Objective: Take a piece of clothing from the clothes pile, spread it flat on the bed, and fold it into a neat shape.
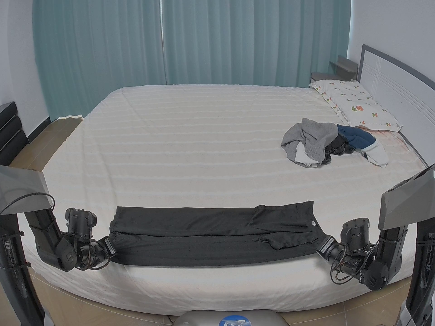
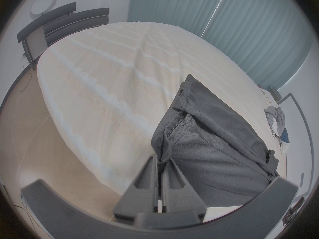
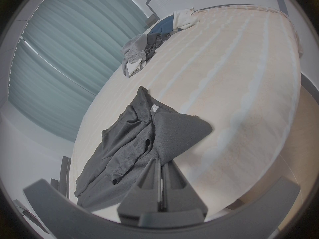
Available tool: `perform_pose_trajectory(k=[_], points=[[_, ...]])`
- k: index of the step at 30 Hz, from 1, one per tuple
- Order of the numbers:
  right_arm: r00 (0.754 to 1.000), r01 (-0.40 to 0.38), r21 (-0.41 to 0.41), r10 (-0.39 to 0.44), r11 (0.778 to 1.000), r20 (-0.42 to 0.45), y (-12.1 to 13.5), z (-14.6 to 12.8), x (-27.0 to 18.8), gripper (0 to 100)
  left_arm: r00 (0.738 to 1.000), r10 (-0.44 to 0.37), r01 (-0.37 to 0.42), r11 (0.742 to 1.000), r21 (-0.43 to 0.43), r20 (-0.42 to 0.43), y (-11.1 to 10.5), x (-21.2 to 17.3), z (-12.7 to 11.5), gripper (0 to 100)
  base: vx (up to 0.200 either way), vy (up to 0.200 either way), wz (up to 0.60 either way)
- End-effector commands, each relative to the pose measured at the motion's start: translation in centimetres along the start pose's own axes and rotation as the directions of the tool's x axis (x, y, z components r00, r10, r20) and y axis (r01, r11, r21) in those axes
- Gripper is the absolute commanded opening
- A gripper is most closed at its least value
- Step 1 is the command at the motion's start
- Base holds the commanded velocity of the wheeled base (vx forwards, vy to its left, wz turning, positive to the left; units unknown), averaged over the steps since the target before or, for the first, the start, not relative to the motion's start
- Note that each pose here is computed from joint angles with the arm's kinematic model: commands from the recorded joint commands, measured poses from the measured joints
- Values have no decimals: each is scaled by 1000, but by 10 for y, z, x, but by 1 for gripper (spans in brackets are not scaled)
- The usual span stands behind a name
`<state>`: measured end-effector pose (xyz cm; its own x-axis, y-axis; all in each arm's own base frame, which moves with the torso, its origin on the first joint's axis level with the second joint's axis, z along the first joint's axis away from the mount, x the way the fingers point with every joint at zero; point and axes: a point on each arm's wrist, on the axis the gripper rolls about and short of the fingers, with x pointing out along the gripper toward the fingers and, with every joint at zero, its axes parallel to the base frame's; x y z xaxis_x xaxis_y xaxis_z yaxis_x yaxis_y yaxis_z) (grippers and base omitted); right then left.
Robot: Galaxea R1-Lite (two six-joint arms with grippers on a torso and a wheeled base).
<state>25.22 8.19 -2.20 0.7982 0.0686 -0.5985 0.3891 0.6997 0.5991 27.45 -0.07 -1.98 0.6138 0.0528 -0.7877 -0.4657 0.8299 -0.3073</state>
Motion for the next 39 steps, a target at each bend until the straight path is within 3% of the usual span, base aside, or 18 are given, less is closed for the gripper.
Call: perform_pose_trajectory(k=[1, 5, 12, 13, 18, 23, 30, 36, 39], points=[[1000, 16, -13, -17, 1000, -18, -5, 0, -7, 0, 1000, 8, -8, 1000, 17, -8, 2, -5, -2, 0, 0, 0, 0], [999, 15, -27, -16, 1000, -40, -8, -3, -9, 0, 999, 39, -36, 997, 72, -37, 6, -7, -9, 0, 0, 0, 0], [998, 36, -49, -38, 998, -53, -13, -6, -6, 0, 997, 58, -53, 995, 89, -54, 8, -8, -16, 0, 0, 0, 0], [997, 41, -57, -44, 998, -59, -14, -7, -5, 100, 997, 58, -53, 995, 89, -54, 8, -9, -16, 100, 0, 0, 0], [997, 40, -64, -45, 997, -69, -16, -6, -12, 100, 997, 56, -51, 995, 90, -52, 7, -10, -16, 100, 0, 0, 0], [1000, 5, -29, -6, 1000, -20, -11, 10, -20, 100, 999, 41, -38, 996, 86, -26, 5, -17, -10, 100, 0, 0, 0], [1000, -11, -4, 11, 1000, 12, -11, 21, -26, 100, 998, 0, -3, 999, 50, 67, 10, -38, 20, 100, 0, 0, 0], [1000, -20, 29, 20, 999, -9, -16, 27, -26, 100, 988, -149, 149, 989, -8, 30, 5, -33, 32, 100, 0, 0, 0], [1000, -23, 30, 23, 999, -11, -17, 27, -26, 100, 984, -179, 179, 983, -33, 7, 3, -24, 34, 100, 0, 0, 0]])
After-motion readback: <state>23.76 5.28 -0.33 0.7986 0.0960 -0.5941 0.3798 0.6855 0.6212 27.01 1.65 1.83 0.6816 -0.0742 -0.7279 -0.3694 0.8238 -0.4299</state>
